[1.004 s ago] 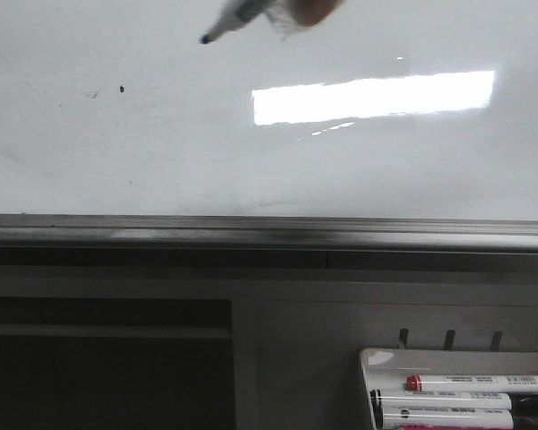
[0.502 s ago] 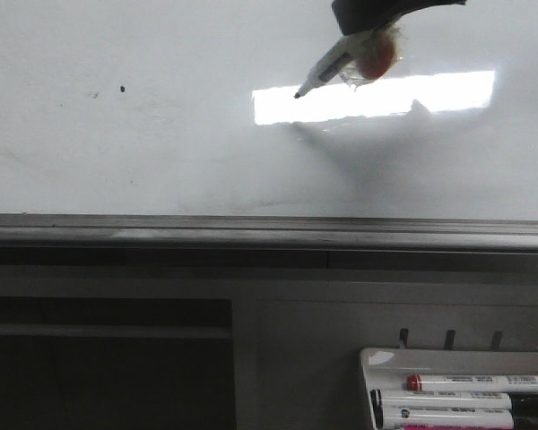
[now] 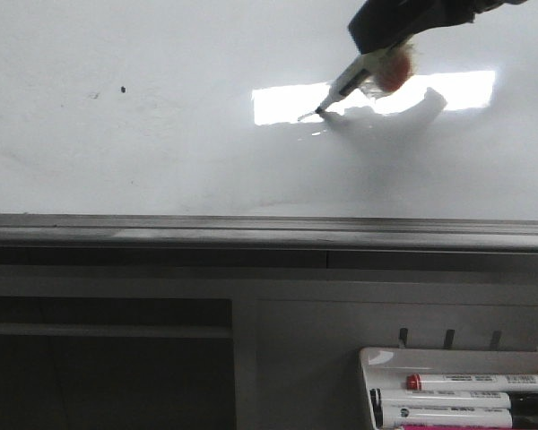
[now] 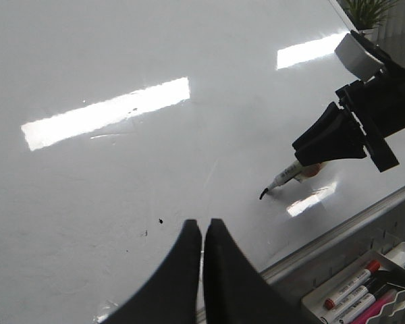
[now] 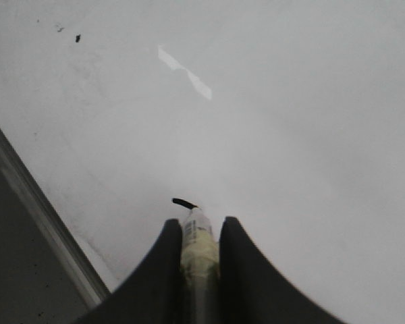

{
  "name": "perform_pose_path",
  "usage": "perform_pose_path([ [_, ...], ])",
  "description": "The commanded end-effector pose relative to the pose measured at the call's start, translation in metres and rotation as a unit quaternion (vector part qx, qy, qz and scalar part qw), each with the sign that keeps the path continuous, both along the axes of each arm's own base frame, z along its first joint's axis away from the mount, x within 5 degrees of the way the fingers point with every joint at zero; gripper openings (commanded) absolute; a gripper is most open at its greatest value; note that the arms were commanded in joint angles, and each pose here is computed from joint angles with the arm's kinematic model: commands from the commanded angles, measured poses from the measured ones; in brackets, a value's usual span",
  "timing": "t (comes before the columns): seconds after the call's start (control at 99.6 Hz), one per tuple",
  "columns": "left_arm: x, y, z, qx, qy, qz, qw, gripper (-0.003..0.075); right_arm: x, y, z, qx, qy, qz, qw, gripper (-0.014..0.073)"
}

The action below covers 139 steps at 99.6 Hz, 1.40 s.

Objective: Write number 2 on whiteboard

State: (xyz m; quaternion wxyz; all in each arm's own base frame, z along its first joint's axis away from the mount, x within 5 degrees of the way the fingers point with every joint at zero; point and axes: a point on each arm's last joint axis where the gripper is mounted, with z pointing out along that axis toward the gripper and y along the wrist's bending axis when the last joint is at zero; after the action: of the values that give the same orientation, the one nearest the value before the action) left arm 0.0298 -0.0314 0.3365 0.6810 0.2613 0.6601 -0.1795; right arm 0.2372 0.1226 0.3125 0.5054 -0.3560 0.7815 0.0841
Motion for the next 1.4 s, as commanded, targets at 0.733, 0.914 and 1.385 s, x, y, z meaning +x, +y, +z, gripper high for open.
perform_pose_path([
  [0.733,0.000,0.002,0.013,-0.035,-0.025,0.009,0.999,-0.0020,-0.011,-0.036,-0.011,0.020,0.060,-0.056,0.996,-0.0062],
  [0.914,0.000,0.002,0.014,-0.036,-0.027,0.009,0.999,-0.0020,-0.006,-0.011,-0.021,0.019,0.056,-0.027,0.998,-0.0062],
  [1.385,0.000,0.002,0.014,-0.039,-0.025,0.008,0.999,-0.0020,-0.010,-0.036,-0.020,0.006,0.077,-0.050,0.996,-0.0062],
])
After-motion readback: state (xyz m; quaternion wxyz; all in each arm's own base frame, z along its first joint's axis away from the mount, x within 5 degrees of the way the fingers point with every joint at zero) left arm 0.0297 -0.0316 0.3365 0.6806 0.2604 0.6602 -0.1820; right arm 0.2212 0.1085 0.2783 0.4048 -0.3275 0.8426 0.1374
